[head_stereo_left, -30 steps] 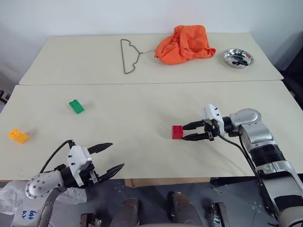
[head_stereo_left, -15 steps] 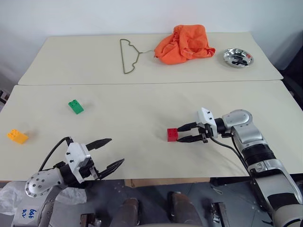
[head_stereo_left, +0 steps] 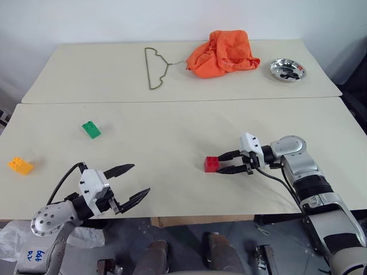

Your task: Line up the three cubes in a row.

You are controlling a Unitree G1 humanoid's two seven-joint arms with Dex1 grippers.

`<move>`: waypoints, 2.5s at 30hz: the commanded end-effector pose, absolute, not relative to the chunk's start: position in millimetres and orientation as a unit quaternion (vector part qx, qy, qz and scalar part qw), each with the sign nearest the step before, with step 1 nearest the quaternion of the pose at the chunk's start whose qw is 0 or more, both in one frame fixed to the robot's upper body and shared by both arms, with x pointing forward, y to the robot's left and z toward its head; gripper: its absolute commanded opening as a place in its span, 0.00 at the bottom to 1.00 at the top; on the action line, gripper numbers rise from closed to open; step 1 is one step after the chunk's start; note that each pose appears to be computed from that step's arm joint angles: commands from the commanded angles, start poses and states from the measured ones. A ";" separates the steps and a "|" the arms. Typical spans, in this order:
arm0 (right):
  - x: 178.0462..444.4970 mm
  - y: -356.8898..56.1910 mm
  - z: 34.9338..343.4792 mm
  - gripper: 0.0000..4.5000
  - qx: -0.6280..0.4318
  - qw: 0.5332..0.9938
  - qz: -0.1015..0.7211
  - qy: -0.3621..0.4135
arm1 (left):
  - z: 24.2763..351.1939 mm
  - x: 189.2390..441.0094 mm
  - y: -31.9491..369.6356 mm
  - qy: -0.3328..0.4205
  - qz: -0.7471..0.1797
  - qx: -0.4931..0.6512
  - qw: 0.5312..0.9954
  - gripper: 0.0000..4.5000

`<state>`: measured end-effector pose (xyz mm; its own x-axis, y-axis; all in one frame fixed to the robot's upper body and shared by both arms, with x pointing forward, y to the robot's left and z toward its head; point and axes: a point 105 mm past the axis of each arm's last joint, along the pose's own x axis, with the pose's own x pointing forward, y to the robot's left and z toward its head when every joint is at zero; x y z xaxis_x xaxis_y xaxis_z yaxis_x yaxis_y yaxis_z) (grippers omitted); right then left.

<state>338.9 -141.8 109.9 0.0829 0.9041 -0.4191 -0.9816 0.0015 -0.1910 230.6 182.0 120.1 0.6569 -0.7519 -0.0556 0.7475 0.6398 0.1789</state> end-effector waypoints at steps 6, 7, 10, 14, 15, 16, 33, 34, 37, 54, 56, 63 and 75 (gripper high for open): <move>340.3 -160.9 122.2 0.99 -0.216 0.714 0.662 0.076 | 128.3 227.5 189.9 -0.034 -0.378 0.085 0.921 1.00; 340.7 -162.5 124.7 0.99 -0.218 0.717 0.658 0.071 | 128.4 227.3 191.4 -0.034 -0.373 0.083 0.923 1.00; 339.3 -169.0 138.6 0.99 -0.223 0.725 0.651 0.030 | 128.6 224.6 202.0 -0.038 -0.343 0.077 0.935 1.00; 330.3 -174.8 159.1 0.99 -0.178 0.736 0.651 -0.049 | 125.0 216.8 237.7 -0.049 -0.240 0.071 0.967 1.00; 329.0 -175.8 162.6 0.99 -0.164 0.741 0.648 -0.064 | 124.8 213.6 250.0 -0.056 -0.202 0.066 0.976 1.00; 326.2 -178.2 163.9 0.99 -0.131 0.746 0.652 -0.050 | 125.4 208.1 266.8 -0.067 -0.147 0.062 0.985 1.00; 291.2 -135.3 178.3 0.99 -0.095 0.722 0.658 -0.192 | 88.1 119.7 394.3 -0.104 0.306 -0.052 0.945 1.00; 291.1 -135.1 177.7 0.99 -0.093 0.724 0.656 -0.191 | 92.1 128.3 391.4 -0.106 0.294 -0.049 0.949 1.00; 292.7 -139.7 175.6 0.99 -0.094 0.736 0.644 -0.187 | 109.8 165.7 367.3 -0.121 0.237 -0.046 0.963 1.00; 299.7 -152.3 178.3 0.99 -0.101 0.781 0.587 -0.189 | 157.8 360.6 276.8 -0.056 0.182 -0.068 0.979 1.00; 298.7 -151.6 180.6 0.99 -0.102 0.780 0.587 -0.190 | 152.1 377.6 268.6 -0.033 0.183 -0.073 0.980 1.00; 296.2 -149.3 181.4 0.99 -0.102 0.781 0.588 -0.185 | 144.3 406.2 252.3 -0.003 0.171 -0.075 0.982 1.00; 296.1 -154.3 177.2 1.00 -0.108 0.791 0.575 -0.177 | 137.2 408.5 249.2 0.008 0.179 -0.080 0.981 0.59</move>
